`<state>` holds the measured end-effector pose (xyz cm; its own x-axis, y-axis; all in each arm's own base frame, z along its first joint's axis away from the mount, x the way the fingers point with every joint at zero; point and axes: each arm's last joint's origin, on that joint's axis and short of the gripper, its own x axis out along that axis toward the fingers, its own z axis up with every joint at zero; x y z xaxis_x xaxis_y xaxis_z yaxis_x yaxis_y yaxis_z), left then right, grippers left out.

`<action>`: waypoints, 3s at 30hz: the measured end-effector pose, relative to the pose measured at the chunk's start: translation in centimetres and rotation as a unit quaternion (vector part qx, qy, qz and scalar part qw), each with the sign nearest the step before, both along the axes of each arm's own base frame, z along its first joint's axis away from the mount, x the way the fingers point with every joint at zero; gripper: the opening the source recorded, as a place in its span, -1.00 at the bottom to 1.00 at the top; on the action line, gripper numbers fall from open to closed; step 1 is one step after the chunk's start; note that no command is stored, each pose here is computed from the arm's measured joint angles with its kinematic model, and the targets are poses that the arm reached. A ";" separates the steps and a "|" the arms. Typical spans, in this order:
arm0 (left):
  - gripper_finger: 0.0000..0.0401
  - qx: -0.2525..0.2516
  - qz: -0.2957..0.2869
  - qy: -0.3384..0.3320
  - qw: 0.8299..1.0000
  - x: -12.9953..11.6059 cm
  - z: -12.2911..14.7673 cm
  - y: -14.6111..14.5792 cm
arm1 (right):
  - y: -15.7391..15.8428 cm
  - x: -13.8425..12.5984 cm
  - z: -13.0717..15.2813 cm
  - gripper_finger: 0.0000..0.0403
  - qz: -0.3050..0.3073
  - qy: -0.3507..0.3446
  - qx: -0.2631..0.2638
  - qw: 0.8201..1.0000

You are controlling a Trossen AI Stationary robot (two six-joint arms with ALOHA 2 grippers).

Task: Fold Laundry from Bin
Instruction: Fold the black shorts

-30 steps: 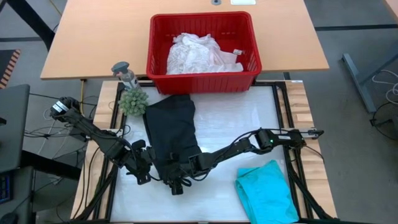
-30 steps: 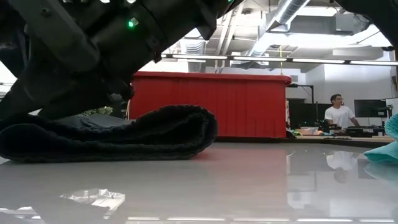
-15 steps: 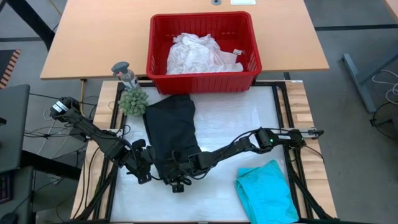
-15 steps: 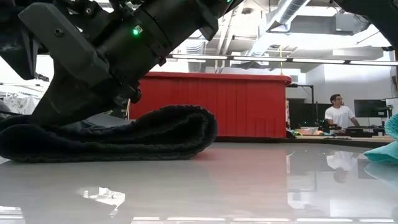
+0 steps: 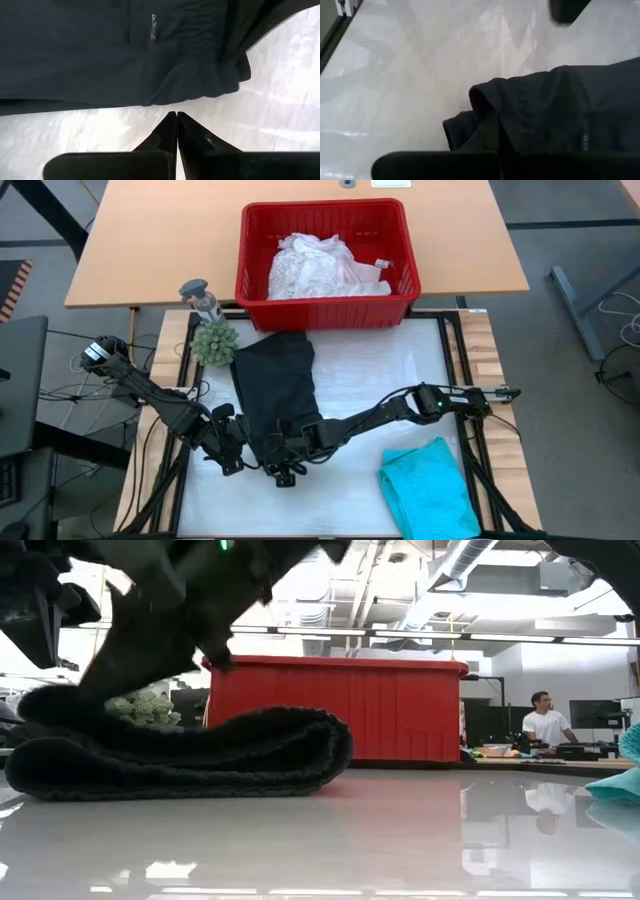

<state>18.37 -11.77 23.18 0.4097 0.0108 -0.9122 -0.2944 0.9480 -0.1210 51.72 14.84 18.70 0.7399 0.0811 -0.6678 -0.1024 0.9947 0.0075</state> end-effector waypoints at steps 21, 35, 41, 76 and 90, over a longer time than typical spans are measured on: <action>-1.00 0.014 0.020 -0.028 0.999 0.1 0.1 -0.2 | 3.2 -2.0 0.1 -0.80 0.042 0.081 -0.005 0.996; -1.00 0.056 -0.004 -0.036 0.998 0.4 0.1 0.5 | 4.1 -2.4 0.7 -0.22 0.134 0.109 0.095 0.980; -1.00 0.075 -0.021 -0.039 0.996 0.5 0.2 0.5 | 4.2 -2.3 1.9 -0.13 0.144 0.102 0.106 0.979; -1.00 0.052 0.045 -0.148 0.987 -2.1 4.0 2.6 | 6.1 -4.2 -2.6 -0.92 -0.025 0.158 0.061 0.985; -1.00 0.093 0.113 -0.107 0.983 2.3 1.6 5.1 | 3.6 -9.3 -3.7 -0.92 -0.095 0.410 -0.053 0.906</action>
